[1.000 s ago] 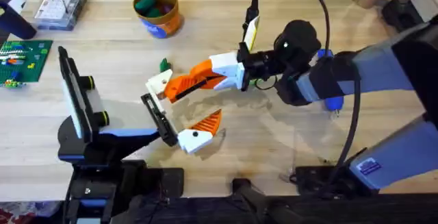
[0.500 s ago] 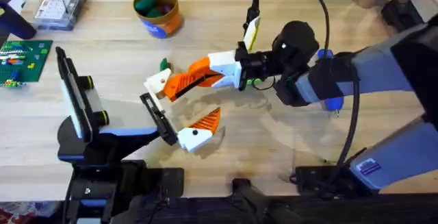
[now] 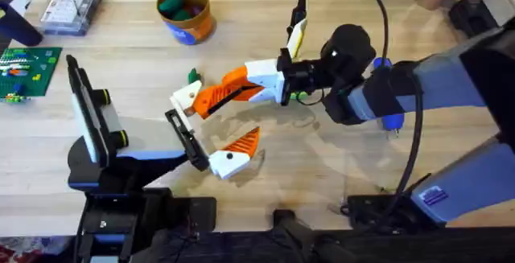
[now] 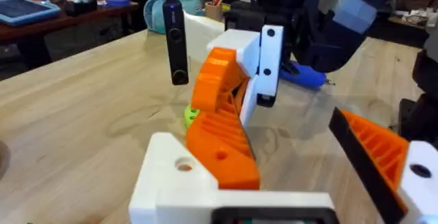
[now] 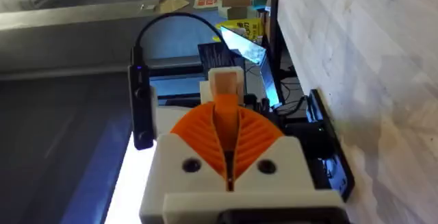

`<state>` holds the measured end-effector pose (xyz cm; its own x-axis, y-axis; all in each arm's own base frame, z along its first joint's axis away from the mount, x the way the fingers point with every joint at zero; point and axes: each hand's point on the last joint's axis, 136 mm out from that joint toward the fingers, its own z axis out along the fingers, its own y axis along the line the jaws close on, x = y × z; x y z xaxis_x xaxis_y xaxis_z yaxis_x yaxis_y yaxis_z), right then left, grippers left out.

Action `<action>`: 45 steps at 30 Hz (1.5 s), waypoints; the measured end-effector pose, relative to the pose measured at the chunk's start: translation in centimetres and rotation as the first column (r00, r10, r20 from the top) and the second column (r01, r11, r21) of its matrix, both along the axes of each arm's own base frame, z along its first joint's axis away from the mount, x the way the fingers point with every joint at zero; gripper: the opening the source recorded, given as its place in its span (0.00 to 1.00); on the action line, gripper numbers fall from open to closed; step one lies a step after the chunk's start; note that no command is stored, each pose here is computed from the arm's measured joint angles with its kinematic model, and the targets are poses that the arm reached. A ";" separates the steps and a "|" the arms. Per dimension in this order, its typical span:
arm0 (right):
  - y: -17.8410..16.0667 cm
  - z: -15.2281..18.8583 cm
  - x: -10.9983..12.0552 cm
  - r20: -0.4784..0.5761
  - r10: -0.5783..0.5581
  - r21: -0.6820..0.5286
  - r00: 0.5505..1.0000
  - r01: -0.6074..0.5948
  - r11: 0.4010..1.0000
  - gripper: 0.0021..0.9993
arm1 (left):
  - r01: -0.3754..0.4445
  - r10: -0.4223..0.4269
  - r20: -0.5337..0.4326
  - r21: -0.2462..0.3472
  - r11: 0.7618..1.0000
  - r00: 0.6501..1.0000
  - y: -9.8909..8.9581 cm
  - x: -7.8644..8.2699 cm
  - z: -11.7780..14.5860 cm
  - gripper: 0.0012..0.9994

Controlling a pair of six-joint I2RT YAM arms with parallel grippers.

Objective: Pick up the gripper from the table and insert it into the empty holder that is missing its gripper. Then pick up a screw, insert it into the mounting hole, and use the screwdriver to tighten it. Finally, clean up the table by picking up the vegetable and placing it into the bucket.

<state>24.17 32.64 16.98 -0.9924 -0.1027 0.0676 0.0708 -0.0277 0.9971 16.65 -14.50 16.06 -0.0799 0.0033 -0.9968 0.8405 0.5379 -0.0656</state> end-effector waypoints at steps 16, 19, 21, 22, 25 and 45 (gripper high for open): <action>1.9 0.0 0.0 0.025 -0.071 0.009 0.997 0.071 0.997 0.02 | -0.005 0.005 0.002 0.001 1.000 1.000 0.1 0.1 0.0 0.99; 2.0 0.0 0.2 0.030 -0.087 0.009 0.996 0.086 0.996 0.02 | -0.005 0.005 0.001 0.001 1.000 1.000 0.0 0.1 0.0 0.99; 2.1 0.0 0.2 0.033 -0.088 0.010 0.996 0.088 0.996 0.02 | -0.006 0.006 0.001 0.001 1.000 1.000 0.1 0.1 0.0 0.99; 2.1 0.0 0.2 0.034 -0.088 0.010 0.996 0.088 0.996 0.02 | -0.006 0.006 0.001 0.001 1.000 1.000 0.1 0.1 0.0 0.99; 2.1 0.0 0.2 0.034 -0.088 0.010 0.995 0.088 0.996 0.02 | -0.007 0.007 0.001 0.001 1.000 1.000 0.1 0.1 0.0 0.99; 2.4 0.0 0.2 0.035 -0.106 0.011 0.994 0.106 0.994 0.02 | -0.023 0.023 0.003 0.003 1.000 1.000 0.2 0.3 0.0 0.99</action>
<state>24.39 35.08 16.95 -0.9995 0.0028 0.0314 0.0313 -0.0428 0.9986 16.99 -14.28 16.06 -0.0774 0.0040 -0.9970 0.8280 0.5573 -0.0620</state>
